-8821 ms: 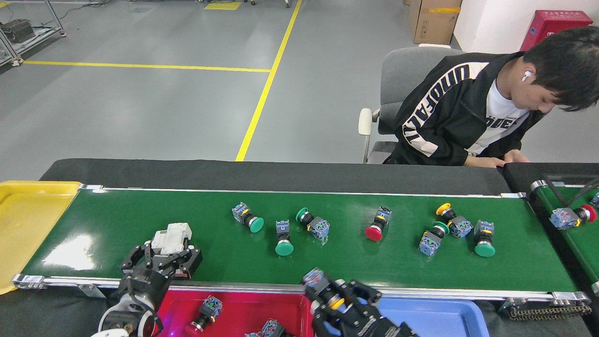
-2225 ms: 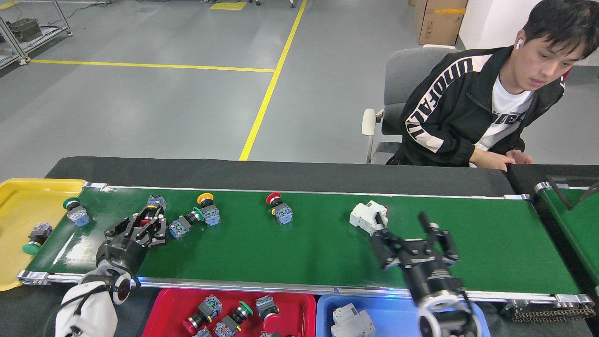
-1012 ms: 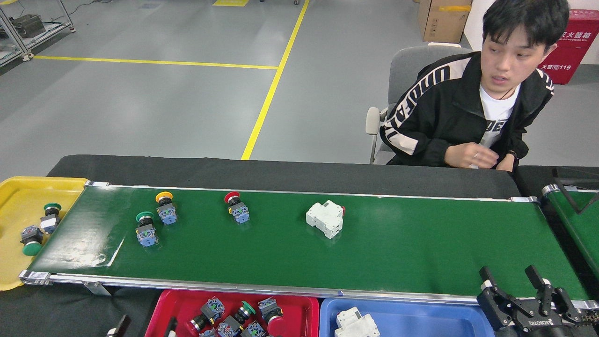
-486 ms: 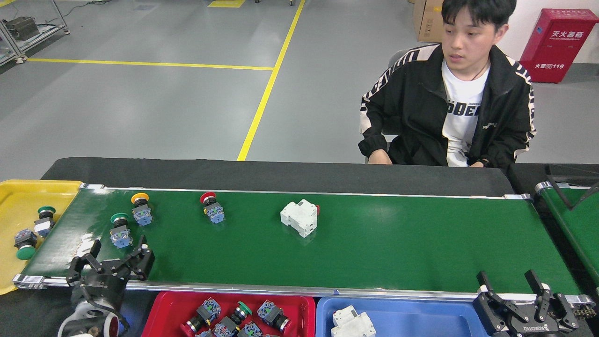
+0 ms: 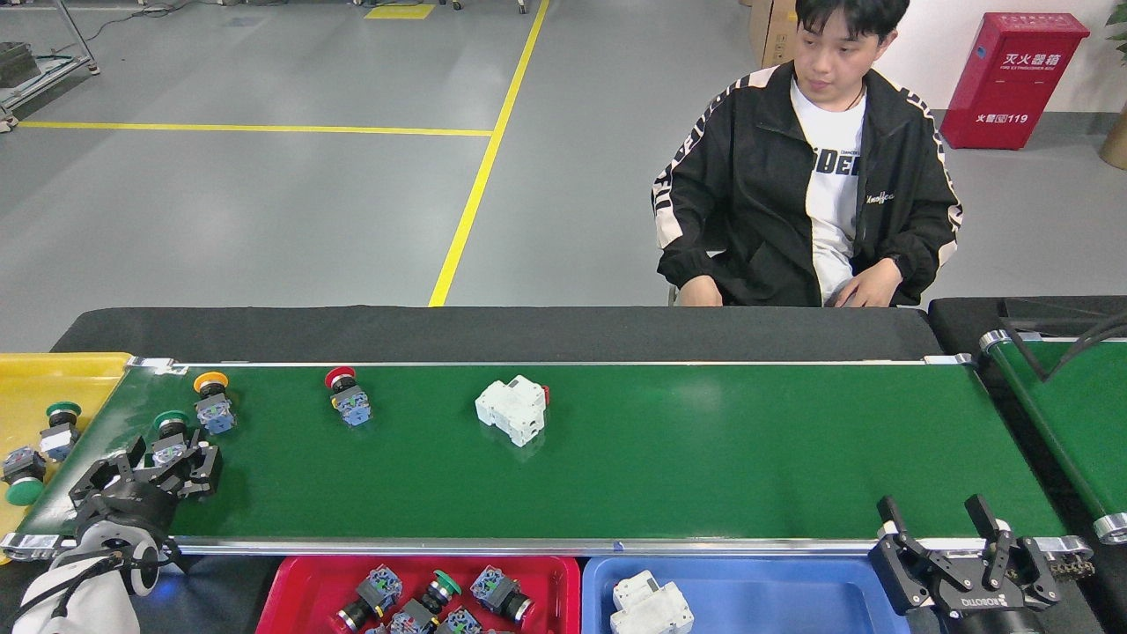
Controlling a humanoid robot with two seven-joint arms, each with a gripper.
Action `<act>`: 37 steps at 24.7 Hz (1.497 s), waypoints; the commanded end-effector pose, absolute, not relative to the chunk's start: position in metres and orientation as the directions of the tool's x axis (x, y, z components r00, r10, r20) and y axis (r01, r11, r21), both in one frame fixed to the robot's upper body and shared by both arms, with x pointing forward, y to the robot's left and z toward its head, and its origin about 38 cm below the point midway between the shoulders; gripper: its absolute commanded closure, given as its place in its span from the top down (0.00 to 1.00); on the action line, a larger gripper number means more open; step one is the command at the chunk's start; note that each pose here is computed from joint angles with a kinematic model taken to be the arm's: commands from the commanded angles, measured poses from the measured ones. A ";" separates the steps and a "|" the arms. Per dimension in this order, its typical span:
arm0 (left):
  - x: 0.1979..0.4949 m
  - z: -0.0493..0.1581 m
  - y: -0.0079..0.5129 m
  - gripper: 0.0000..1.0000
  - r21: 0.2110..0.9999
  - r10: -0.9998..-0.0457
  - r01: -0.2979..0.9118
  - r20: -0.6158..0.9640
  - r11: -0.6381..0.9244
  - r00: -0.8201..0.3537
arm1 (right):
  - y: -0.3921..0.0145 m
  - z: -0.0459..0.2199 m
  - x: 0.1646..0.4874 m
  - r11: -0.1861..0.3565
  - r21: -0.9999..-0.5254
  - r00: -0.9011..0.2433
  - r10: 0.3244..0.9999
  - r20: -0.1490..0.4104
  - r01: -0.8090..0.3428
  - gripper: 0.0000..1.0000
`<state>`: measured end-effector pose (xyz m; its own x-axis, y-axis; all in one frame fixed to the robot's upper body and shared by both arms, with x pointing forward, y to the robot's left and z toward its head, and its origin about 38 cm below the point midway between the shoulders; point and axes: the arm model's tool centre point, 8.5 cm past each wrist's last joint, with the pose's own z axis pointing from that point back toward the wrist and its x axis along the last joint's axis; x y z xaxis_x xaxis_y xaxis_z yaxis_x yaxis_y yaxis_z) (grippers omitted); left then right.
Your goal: Pick switch part from conveyor to tray
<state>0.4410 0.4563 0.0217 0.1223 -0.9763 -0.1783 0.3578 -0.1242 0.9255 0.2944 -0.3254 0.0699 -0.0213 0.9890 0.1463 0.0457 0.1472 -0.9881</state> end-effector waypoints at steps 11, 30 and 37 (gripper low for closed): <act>0.332 0.047 0.387 0.10 0.979 -0.976 0.123 -0.142 -0.163 -0.164 | -0.317 0.066 0.288 0.101 -0.995 0.016 0.995 0.101 0.010 0.98; 0.245 0.040 0.283 1.00 0.992 -0.947 0.097 -0.042 -0.076 -0.318 | -0.322 0.069 0.284 0.150 -0.987 0.126 0.980 0.157 0.064 0.99; 0.226 0.035 0.344 1.00 0.983 -0.999 0.180 -0.035 -0.037 -0.012 | -0.321 0.067 0.282 0.150 -0.987 0.127 0.980 0.156 0.058 0.99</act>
